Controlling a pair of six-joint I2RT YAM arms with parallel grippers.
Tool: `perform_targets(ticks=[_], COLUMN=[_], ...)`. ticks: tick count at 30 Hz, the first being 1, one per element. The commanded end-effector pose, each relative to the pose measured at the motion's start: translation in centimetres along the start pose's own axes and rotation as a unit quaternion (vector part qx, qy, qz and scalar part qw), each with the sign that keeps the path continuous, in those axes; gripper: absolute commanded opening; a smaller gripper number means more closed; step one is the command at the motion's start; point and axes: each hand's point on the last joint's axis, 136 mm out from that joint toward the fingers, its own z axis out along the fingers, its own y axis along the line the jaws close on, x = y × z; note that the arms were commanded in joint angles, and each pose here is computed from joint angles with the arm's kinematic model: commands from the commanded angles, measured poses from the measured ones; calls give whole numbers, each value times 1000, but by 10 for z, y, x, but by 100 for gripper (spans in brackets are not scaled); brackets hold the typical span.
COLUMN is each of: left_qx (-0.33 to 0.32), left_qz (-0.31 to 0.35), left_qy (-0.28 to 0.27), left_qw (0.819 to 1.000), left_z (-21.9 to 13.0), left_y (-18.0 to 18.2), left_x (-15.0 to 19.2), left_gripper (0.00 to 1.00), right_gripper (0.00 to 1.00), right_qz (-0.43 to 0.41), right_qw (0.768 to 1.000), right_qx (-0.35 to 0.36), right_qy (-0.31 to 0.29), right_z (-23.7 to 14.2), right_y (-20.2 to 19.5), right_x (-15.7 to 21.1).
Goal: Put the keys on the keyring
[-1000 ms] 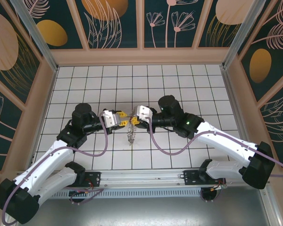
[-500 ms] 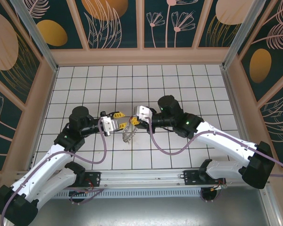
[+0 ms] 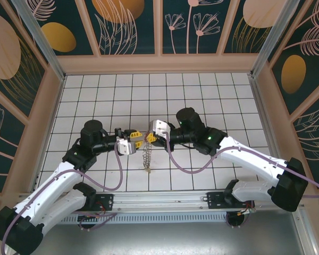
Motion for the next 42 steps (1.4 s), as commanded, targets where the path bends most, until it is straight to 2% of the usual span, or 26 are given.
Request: perform_targets(ticks=[1,6,12,15,21,31,38,42], left_qx=[16,4,-66,-86,-49,1,11,6], left_qz=[22,26,42,64,88,82,100,109], left_qy=[-15,-8,38,34,19,-6,-21,-23], left_qw=[1000,1000,996,994,995,997,995,994], left_z=[0,-1,-14,-20,-14,-2,-3,-3], left_y=[-1,3,22,23,14,3,-5,-4], left_x=[-9,-8,-2,-5,-8,-9,-11,-13], left_gripper=[27,27,27,30,32,28,26,21], right_gripper=[0,0,0,0,0,0,0,0], right_qz=[-6,-2,1,3,9,13,14,19], right_qw=[999,999,1000,999,999,999,999,999], right_qx=[-14,-19,-20,-22,-33,-38,-35,-36], right_qy=[-29,-27,-24,-23,-27,-31,-32,-28], right_z=[0,2,2,3,7,10,10,13], right_y=[4,5,6,7,9,13,11,11], right_x=[-16,-13,-11,-10,-12,-13,-13,-11])
